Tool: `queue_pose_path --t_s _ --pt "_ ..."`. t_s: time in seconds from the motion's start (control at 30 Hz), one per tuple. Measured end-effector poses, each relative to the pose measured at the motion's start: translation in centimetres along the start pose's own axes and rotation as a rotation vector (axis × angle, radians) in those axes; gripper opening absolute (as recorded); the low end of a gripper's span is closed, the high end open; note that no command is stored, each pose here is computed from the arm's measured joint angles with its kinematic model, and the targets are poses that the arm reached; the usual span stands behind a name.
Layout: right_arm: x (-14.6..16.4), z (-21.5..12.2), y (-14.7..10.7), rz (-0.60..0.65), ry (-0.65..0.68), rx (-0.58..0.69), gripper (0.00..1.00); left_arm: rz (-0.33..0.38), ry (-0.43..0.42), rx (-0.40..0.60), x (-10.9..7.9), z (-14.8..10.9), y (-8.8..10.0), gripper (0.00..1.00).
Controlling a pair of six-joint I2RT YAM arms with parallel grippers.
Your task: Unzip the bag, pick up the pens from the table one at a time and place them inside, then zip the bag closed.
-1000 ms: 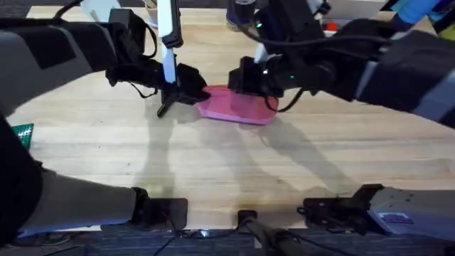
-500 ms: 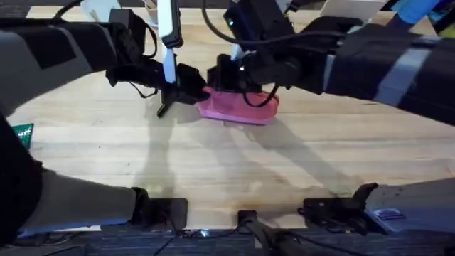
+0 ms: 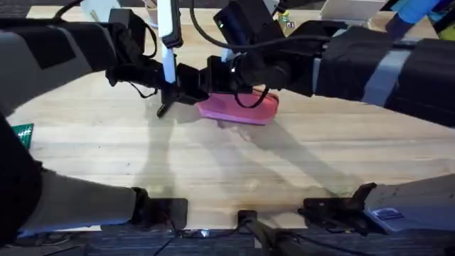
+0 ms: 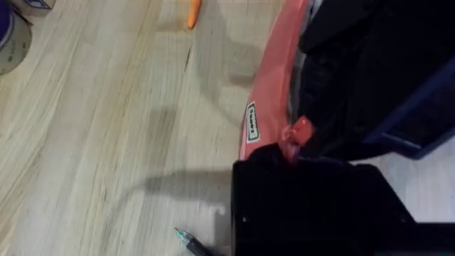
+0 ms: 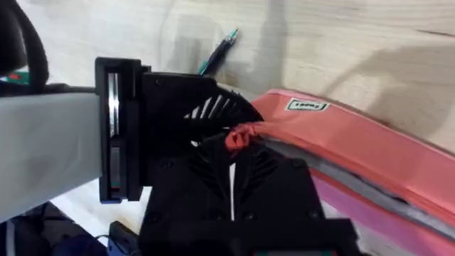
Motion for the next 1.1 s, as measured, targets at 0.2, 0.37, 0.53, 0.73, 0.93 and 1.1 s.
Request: queue_pose_path --t_s 0.2,0.37,0.53,0.73,0.93,1.1 --pt "0.0 -0.1 -0.2 -0.033 -0.005 0.012 0.066 -0.002 -0.002 0.000 0.0 0.0 0.0 0.043" --pt "0.5 -0.8 -0.4 -0.073 0.008 0.023 0.249 -0.001 -0.004 -0.002 -0.1 0.0 0.1 0.042" --pt "0.8 -3.5 -0.3 -0.119 0.010 0.004 0.738 -0.001 -0.005 -0.003 -0.1 0.0 0.1 0.042" --pt "0.0 -7.5 -0.5 -0.175 -0.061 -0.024 0.995 -0.001 -0.005 -0.004 -0.1 0.0 0.1 0.042" --pt "-1.8 -10.4 -0.6 -0.237 -0.144 -0.040 0.995 -0.001 -0.006 -0.005 -0.1 0.0 0.1 0.043" --pt "-3.3 -11.5 0.0 -0.275 -0.205 -0.060 0.996 -0.001 -0.006 -0.005 -0.1 0.0 0.1 0.064"
Point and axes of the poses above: each hand's point on the last joint's axis, 136 mm out from that joint toward the fingers, its own z axis out along the fingers, its own x axis along the line the jaws close on, y = z × x, the point moved 5 cm from there along -z, back along the fingers, and after that the axes turned 9 degrees about -z, right-handed, at the moved point
